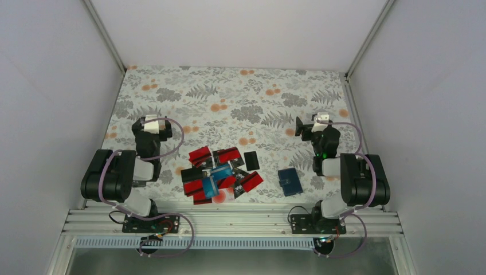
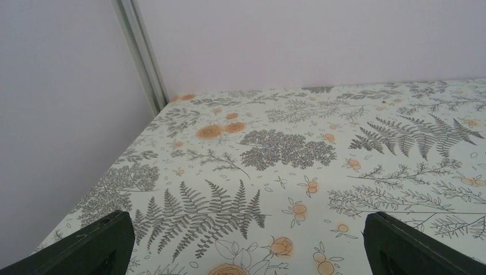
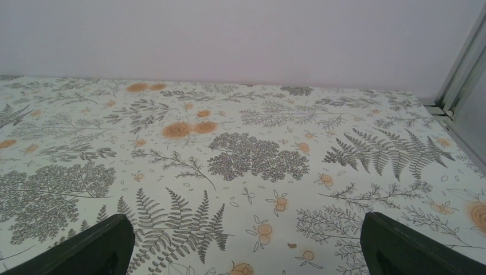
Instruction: Put the credit cards into the card holder
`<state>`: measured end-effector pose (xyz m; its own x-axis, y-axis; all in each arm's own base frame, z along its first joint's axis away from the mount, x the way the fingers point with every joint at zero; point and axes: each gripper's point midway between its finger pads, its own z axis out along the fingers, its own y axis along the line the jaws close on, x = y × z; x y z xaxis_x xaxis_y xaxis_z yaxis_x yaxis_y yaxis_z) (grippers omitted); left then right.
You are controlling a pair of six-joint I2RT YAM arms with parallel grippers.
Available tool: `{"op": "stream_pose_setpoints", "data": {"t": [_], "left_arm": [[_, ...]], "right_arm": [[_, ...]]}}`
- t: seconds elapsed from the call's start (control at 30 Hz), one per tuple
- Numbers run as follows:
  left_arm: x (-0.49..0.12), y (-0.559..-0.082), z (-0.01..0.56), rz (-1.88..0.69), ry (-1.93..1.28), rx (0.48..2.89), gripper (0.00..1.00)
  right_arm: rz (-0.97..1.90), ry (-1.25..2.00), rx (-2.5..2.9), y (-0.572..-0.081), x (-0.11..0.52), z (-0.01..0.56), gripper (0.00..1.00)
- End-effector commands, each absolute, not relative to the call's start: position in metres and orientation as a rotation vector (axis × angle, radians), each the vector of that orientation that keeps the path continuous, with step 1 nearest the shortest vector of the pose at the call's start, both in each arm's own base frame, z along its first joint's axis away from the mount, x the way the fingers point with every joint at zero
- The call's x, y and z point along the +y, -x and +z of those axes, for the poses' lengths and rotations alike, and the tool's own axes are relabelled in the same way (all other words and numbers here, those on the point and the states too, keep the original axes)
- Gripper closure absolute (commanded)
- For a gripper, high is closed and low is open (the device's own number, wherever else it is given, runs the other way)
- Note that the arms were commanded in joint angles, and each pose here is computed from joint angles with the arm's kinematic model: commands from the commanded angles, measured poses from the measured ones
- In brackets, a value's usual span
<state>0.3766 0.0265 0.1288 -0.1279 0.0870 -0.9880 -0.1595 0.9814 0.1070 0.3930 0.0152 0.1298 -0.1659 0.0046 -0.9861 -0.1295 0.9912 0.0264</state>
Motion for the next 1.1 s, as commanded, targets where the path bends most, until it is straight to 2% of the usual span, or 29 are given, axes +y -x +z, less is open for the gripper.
{"op": "stream_pose_setpoints", "data": {"t": [0.0, 0.1, 0.23, 0.37, 0.5, 0.6, 0.73, 0.87, 1.07], "left_arm": [[0.024, -0.386, 0.147, 0.191, 0.049, 1.66, 0.0], [0.041, -0.4, 0.158, 0.228, 0.19, 1.763, 0.0], [0.039, -0.413, 0.182, 0.143, 0.327, 1.816, 0.0], [0.031, -0.42, 0.218, 0.085, 0.403, 1.872, 0.0], [0.021, -0.416, 0.232, -0.021, 0.439, 1.907, 0.0], [-0.008, -0.418, 0.227, -0.19, 0.382, 2.023, 0.0], [-0.062, -0.41, 0.218, -0.379, 0.19, 2.149, 0.0], [-0.11, -0.379, 0.193, -0.52, 0.004, 2.283, 0.0], [-0.205, -0.319, 0.158, -0.872, -0.259, 2.397, 0.02]], "right_arm": [[0.098, 0.059, 1.763, -0.414, 0.008, 0.149, 0.0], [0.104, 0.025, 1.752, -0.429, 0.006, 0.184, 0.0], [0.16, -0.07, 1.725, -0.448, 0.002, 0.244, 0.0], [0.198, -0.075, 1.833, -0.461, 0.006, 0.275, 0.0], [0.258, -0.12, 1.933, -0.453, 0.011, 0.286, 0.0], [0.373, -0.213, 2.046, -0.439, 0.019, 0.277, 0.0], [0.574, -0.307, 2.278, -0.399, 0.044, 0.227, 0.0], [0.736, -0.367, 2.448, -0.349, 0.065, 0.183, 0.0], [0.709, -0.461, 2.636, -0.281, 0.072, 0.132, 0.0]]}}
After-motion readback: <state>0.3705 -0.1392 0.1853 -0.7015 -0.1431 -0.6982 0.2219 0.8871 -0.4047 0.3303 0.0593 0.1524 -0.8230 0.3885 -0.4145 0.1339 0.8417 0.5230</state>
